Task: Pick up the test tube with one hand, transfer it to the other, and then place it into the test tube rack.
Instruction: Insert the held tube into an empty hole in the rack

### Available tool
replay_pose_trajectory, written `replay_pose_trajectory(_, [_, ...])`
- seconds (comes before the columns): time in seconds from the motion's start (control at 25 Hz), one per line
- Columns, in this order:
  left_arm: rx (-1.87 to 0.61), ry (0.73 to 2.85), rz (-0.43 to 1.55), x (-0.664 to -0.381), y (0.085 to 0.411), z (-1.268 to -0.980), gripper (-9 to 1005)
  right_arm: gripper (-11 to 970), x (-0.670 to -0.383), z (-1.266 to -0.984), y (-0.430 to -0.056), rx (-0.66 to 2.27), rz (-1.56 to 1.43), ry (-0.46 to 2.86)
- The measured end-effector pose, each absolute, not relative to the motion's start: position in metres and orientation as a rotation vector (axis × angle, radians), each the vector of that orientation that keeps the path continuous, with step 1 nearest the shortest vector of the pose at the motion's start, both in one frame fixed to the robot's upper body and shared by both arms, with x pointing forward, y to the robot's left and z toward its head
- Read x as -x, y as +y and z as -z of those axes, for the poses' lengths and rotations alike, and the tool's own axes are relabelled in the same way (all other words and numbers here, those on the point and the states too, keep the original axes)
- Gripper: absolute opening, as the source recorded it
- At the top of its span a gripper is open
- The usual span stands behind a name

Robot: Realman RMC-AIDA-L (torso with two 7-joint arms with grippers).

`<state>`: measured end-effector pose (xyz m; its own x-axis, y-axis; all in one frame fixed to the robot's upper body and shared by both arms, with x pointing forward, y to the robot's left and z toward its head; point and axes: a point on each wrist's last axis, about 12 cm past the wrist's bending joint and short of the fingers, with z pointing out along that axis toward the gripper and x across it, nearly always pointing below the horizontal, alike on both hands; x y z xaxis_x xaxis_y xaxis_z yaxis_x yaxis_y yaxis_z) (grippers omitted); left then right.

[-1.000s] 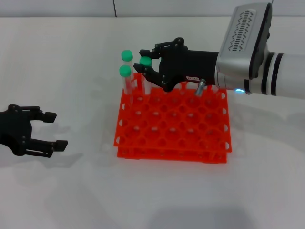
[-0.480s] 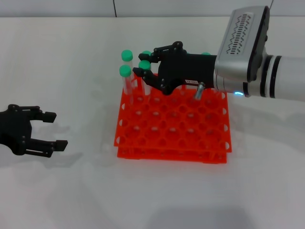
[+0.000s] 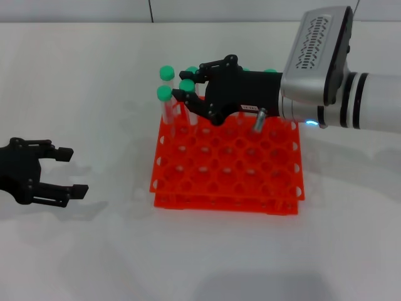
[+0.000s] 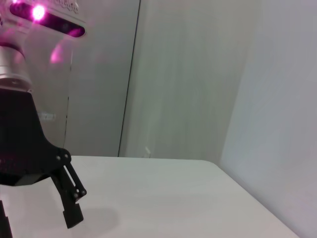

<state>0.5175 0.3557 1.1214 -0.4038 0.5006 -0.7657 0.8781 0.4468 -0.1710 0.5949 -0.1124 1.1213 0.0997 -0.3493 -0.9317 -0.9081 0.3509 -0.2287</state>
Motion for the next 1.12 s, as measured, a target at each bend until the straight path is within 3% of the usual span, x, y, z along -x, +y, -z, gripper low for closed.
replay_pose_trajectory(1.12, [-1.142, 2.064, 0.767, -0.515, 0.3558, -1.1191, 875, 268, -0.596, -1.1278, -0.1119, 1.183, -0.629, 1.467])
